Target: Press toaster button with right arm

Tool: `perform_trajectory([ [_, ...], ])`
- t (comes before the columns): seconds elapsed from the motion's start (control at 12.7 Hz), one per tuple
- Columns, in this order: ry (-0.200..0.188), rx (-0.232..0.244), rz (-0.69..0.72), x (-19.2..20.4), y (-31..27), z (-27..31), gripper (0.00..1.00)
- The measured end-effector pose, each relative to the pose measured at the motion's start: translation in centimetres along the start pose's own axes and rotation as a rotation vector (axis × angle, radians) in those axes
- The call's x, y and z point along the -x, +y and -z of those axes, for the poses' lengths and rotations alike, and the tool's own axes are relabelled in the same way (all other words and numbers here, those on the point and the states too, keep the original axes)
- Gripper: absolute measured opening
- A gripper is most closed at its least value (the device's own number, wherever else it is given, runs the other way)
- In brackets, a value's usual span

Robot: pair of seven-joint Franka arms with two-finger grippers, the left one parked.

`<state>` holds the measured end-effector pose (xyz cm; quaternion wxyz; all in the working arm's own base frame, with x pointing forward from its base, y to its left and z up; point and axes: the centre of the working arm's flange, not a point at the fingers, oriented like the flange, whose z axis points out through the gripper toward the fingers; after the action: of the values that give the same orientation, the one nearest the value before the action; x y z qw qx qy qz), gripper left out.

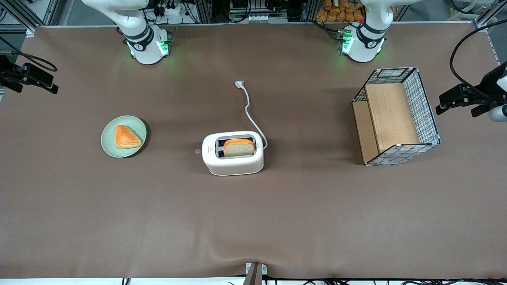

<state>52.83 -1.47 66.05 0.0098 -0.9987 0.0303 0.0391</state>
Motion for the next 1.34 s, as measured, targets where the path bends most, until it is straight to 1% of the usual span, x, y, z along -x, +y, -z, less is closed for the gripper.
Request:
perform_trajectory([
  [0.55, 0.011, -0.004, 0.001, -0.09, -0.05, 0.16, 1.0],
  [0.79, 0.013, -0.028, 0.005, -0.09, -0.33, 0.23, 1.0],
  [1.02, 0.02, -0.037, 0.007, -0.07, -0.43, 0.53, 1.0],
  [1.34, 0.011, -0.039, 0.005, -0.39, -0.34, 0.09, 1.0],
])
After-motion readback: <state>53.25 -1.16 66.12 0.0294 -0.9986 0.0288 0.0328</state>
